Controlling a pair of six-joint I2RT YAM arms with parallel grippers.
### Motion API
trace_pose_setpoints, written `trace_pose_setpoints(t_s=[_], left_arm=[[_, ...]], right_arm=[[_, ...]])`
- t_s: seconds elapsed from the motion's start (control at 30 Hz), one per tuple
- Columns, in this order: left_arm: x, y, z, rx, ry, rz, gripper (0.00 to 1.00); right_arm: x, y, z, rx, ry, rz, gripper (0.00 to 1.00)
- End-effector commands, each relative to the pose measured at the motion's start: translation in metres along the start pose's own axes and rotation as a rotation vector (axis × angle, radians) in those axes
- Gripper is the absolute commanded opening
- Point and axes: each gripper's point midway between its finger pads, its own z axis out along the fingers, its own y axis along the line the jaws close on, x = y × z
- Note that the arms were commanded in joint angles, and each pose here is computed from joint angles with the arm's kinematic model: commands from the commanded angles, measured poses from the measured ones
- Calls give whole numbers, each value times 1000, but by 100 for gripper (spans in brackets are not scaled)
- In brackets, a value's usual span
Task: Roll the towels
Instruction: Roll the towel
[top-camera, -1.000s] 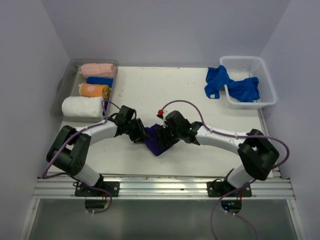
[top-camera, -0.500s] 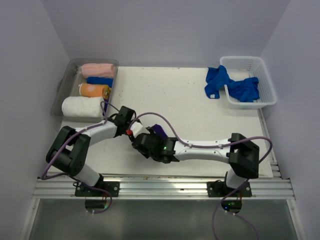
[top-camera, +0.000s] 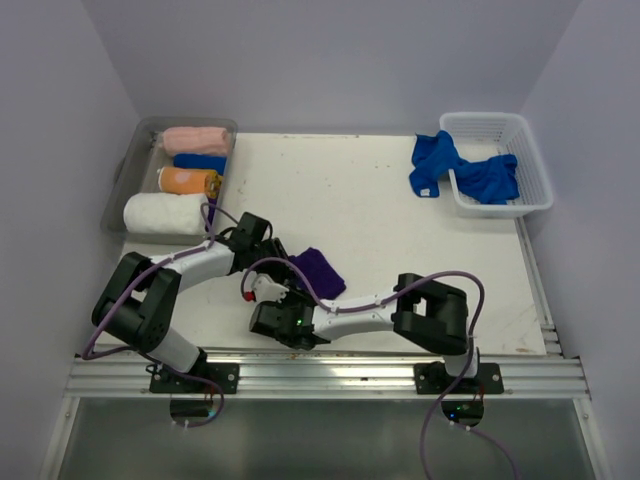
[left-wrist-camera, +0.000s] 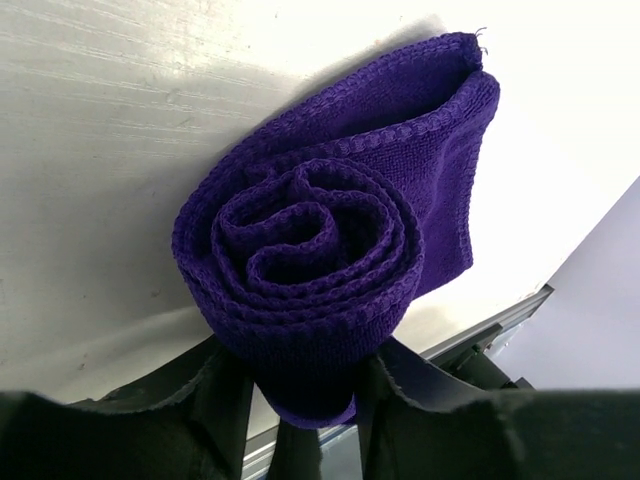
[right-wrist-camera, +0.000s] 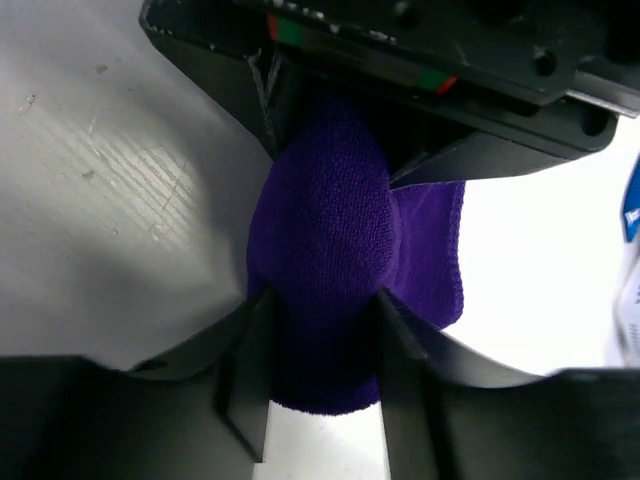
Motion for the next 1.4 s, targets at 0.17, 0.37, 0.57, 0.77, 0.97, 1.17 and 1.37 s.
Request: trace_pose_setpoints(t_s=[0.17, 0.37, 0.57, 0.77, 0.97, 1.17, 1.37], left_arm=[[1, 13, -7, -54, -20, -4, 69], [-8, 1, -21, -26, -74, 39, 99], [-12, -13, -28, 25, -104, 69, 100], [-14, -21, -29, 77, -119, 96, 100], [-12, -8, -19, 45, -105, 83, 98], [-9, -1, -10, 24, -81, 88, 94], [-6, 11, -2, -4, -63, 82, 89]], right_arm=[[-20, -10, -9, -117, -76, 254, 27], [-22, -20, -6, -365, -69, 414, 26], [-25, -15, -9, -546, -72, 483, 26], [-25, -2, -13, -675, -44, 511, 26], [-22, 1, -10, -796, -1, 599, 27], [-12, 7, -3, -907, 66, 673, 28], [-9, 8, 0, -968, 117, 721, 28]])
